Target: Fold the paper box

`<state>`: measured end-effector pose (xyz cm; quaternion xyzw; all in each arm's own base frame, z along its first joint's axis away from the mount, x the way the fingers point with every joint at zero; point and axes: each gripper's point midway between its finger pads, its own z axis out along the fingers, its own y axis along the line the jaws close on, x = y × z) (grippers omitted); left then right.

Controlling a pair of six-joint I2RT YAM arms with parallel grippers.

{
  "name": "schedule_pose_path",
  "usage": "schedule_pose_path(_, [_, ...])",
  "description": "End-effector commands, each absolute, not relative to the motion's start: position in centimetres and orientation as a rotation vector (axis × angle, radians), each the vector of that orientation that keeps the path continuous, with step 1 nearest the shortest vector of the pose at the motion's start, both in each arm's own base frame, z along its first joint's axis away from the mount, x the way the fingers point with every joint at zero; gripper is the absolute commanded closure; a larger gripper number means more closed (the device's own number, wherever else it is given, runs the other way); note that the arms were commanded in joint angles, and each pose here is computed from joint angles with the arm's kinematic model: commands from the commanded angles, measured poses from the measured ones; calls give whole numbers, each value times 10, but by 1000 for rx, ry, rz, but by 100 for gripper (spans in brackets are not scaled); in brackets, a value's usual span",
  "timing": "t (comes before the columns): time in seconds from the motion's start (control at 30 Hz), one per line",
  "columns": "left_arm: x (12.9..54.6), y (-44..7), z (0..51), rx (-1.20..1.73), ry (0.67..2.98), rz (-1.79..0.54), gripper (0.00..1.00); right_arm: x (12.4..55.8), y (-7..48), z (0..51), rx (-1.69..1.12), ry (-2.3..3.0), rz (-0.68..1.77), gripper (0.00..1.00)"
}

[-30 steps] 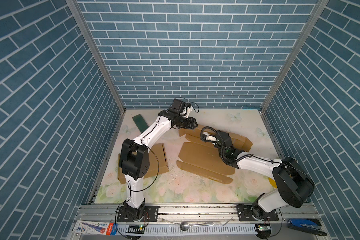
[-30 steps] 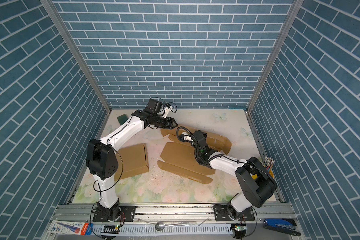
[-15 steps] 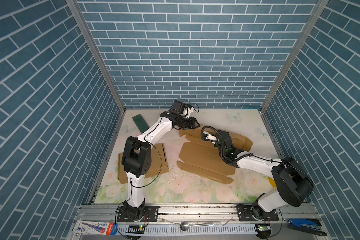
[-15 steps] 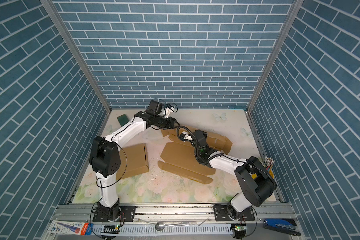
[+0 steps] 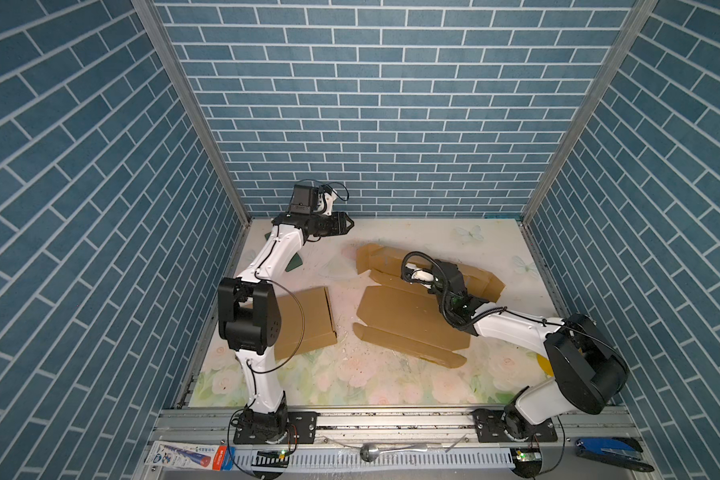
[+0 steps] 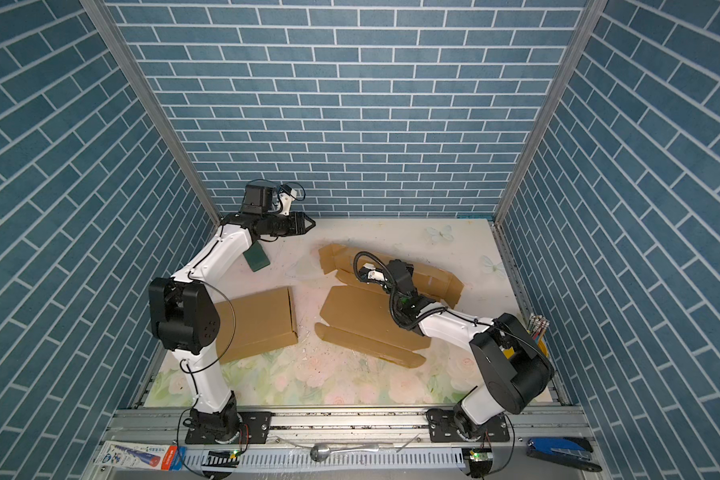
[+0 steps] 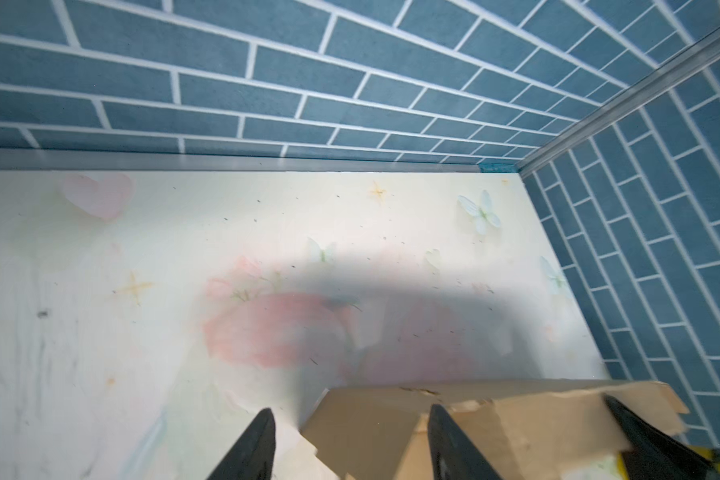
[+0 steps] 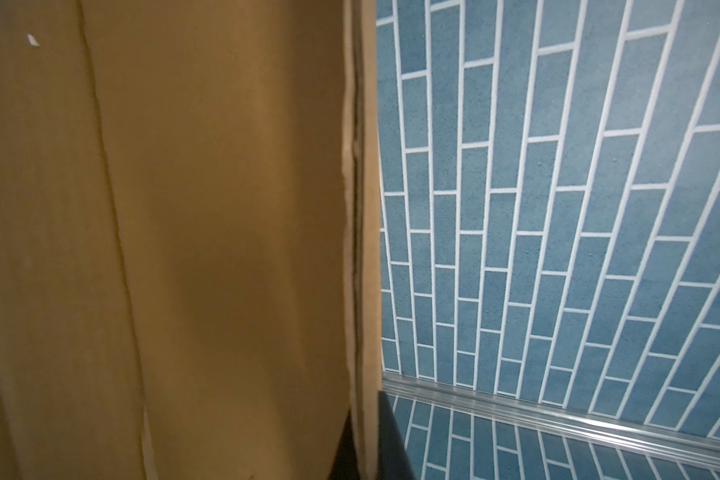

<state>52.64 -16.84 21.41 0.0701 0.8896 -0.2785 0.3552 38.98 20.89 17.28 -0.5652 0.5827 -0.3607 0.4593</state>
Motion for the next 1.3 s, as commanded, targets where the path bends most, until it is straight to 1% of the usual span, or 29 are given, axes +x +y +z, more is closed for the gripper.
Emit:
schedule_pose_path(0.0, [551,-175,161,253,2338,-667,41,380,216,152,-1526,1402,-834,100])
schedule_pose_path(0.1, [561,-191,139,294,2328,-739,41,379,216,151,-1523,1391,-829,100])
schedule_pose_path(0.17, [558,-205,129,359,2322,-780,40,380,215,150,-1525,1386,-825,100])
schedule_pose_path(0.3, [529,-228,122,515,2336,-834,40,384,211,151,-1527,1388,-848,100])
schedule_pose_path(0.47, [496,-234,140,574,2291,-866,40,385,209,160,-1524,1380,-857,100])
schedule_pose_path(0.63, [459,-253,133,729,2307,-762,38,384,209,160,-1528,1383,-853,100])
schedule_pose_path(0.73, [450,-252,122,737,2351,-710,38,384,210,158,-1534,1387,-847,100])
schedule_pose_path(0.87, [440,-247,125,694,2351,-706,37,382,211,157,-1542,1388,-849,100])
schedule_pose_path(1.03, [426,-244,132,620,2345,-751,37,377,215,159,-1539,1376,-857,100])
schedule_pose_path(1.2, [413,-249,137,559,2304,-831,33,375,217,154,-1551,1376,-856,100])
schedule_pose_path(1.27, [406,-251,132,577,2320,-825,33,375,217,153,-1552,1377,-857,100])
